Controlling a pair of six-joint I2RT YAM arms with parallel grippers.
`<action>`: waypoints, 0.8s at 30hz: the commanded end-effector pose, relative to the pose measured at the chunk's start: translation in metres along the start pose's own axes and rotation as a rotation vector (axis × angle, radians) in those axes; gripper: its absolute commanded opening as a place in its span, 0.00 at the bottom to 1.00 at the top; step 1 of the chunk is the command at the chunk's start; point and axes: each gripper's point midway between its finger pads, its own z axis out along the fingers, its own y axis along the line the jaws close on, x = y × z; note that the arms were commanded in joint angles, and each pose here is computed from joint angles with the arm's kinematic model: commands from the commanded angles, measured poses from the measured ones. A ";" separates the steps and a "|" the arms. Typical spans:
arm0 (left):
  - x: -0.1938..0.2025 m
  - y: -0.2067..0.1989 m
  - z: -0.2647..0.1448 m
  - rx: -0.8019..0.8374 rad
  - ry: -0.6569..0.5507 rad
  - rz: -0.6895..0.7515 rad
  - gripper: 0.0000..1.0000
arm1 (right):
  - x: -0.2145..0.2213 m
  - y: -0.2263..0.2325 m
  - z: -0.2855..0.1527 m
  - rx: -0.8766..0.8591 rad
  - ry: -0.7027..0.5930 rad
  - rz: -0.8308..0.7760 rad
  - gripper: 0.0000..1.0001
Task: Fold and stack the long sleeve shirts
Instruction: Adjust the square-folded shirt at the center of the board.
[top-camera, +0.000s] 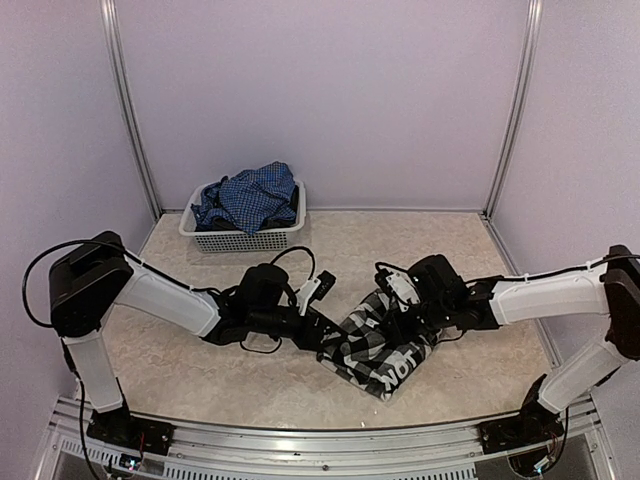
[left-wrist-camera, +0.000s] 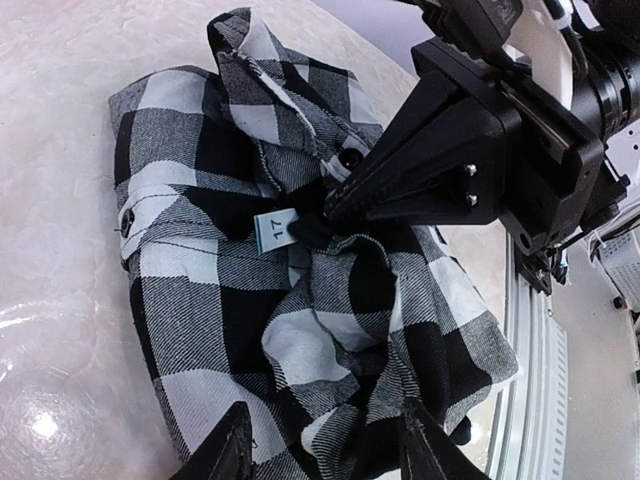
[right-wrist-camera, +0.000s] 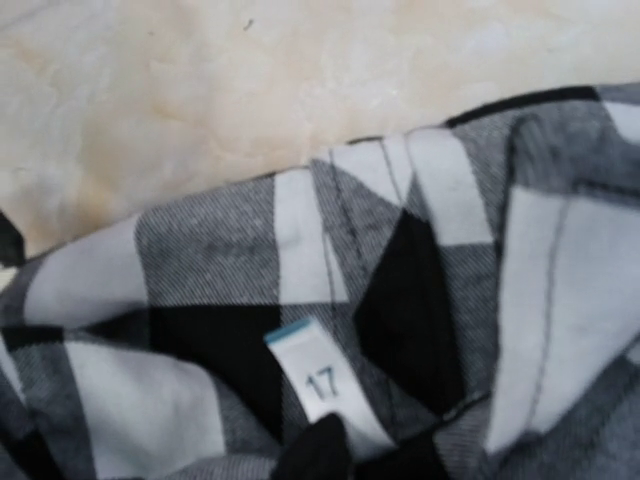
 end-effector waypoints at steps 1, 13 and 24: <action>0.002 -0.010 0.004 0.020 0.019 0.051 0.46 | 0.001 0.010 -0.011 -0.060 -0.091 0.044 0.00; 0.025 -0.007 0.022 -0.045 0.118 0.105 0.45 | 0.025 0.019 -0.027 -0.100 -0.120 0.088 0.02; 0.034 -0.001 0.033 -0.087 0.159 0.121 0.45 | 0.059 0.008 -0.038 -0.077 -0.102 0.163 0.13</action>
